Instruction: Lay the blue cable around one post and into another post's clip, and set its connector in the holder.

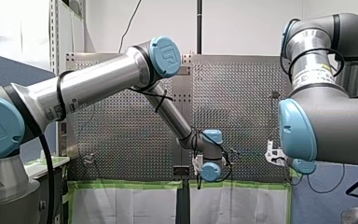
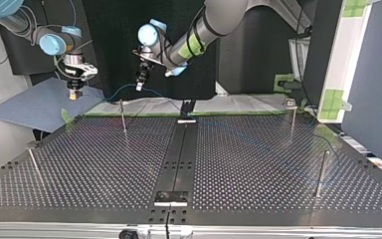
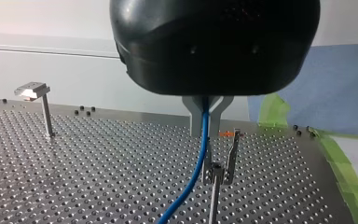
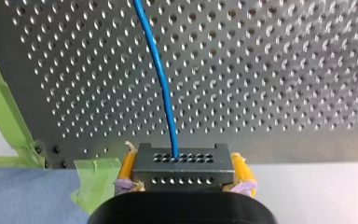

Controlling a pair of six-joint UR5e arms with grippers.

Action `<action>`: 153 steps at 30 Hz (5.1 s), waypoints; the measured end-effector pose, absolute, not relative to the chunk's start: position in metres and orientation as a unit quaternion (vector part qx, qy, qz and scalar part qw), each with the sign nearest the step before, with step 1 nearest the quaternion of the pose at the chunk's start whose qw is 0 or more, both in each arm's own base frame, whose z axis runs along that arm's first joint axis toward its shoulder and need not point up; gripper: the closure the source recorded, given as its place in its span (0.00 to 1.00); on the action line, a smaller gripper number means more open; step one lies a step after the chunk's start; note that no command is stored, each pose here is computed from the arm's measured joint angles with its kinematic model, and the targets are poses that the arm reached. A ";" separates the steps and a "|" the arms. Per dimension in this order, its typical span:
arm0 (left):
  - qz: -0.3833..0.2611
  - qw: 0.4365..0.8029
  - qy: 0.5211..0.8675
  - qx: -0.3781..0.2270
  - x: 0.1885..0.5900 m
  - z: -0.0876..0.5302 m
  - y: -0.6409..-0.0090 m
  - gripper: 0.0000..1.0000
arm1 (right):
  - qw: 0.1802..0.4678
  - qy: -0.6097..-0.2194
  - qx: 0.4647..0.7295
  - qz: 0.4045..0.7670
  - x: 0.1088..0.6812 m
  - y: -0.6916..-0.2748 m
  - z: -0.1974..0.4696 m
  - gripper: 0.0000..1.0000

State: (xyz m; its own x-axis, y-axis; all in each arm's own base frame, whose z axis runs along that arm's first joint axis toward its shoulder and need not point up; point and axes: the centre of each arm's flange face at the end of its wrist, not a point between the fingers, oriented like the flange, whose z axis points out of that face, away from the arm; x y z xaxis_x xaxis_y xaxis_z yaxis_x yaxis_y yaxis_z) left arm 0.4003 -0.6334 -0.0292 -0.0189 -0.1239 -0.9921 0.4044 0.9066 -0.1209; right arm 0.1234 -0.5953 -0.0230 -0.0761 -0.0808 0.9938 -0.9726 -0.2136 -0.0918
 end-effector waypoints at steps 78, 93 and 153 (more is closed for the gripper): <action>-0.173 0.681 0.706 0.085 0.462 -0.067 -0.602 1.00 | 0.392 -0.499 0.511 0.580 0.125 -0.601 -0.021 1.00; -0.186 0.684 0.699 0.094 0.459 -0.064 -0.610 1.00 | 0.388 -0.490 0.521 0.581 0.135 -0.599 -0.023 1.00; -0.165 0.690 0.699 0.090 0.498 -0.056 -0.613 1.00 | 0.383 -0.497 0.523 0.577 0.133 -0.628 -0.033 1.00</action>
